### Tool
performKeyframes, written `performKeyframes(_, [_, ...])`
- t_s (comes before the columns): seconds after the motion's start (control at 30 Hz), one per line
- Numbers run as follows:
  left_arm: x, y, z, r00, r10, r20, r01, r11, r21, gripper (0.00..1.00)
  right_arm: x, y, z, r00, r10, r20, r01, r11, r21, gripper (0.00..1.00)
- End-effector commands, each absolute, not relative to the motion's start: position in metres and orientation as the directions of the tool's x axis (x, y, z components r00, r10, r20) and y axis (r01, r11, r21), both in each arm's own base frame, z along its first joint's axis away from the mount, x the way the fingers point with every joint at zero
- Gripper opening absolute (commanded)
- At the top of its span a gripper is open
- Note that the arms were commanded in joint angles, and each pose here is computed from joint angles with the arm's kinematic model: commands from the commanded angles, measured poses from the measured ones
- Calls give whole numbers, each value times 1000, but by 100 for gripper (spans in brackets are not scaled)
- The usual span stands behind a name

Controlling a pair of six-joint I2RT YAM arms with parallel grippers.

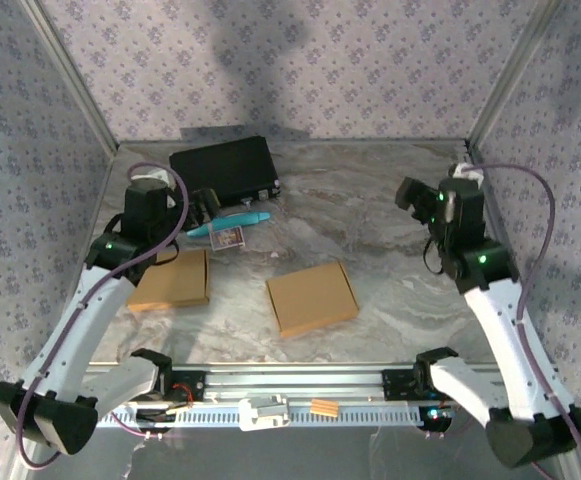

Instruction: Fold the paper box

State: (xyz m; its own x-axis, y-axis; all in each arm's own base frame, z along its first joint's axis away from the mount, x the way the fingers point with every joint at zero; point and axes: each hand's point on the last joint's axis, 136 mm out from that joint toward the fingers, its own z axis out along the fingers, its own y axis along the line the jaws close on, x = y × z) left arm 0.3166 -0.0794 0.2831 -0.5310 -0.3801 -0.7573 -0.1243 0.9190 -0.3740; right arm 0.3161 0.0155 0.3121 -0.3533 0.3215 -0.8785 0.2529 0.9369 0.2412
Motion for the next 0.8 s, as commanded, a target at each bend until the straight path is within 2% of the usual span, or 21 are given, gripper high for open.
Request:
performKeyframes(0.0, [310,12,256,-406,-268,-874,-510,860,-27,100,337,-18,277,-334,42,-942,338,938,-78,99])
performKeyframes(0.1, [310,35,223,-467,-124,-875,-506,850,149,100,339,-19,221,-452,36,-891,285,953,-106,99])
performKeyframes(0.2, [316,42,187,-509,-73,-858,-404,900,163,100,340,-20,181,-460,28,-887,266,958,-107,99])
performKeyframes(0.3, [318,53,160,-481,-37,-876,-396,901,180,100,343,-24,146,-481,62,-875,269,960,-80,99])
performKeyframes(0.43, [338,51,144,-401,-58,-914,-335,938,87,100,356,-19,129,-460,55,-886,226,973,-56,99])
performKeyframes(0.63, [366,51,114,-391,-130,-911,-303,953,-6,100,371,-21,107,-468,68,-881,207,978,-35,99])
performKeyframes(0.77, [386,41,113,-381,-114,-917,-239,971,-21,100,386,-16,100,-488,13,-873,148,987,-67,99])
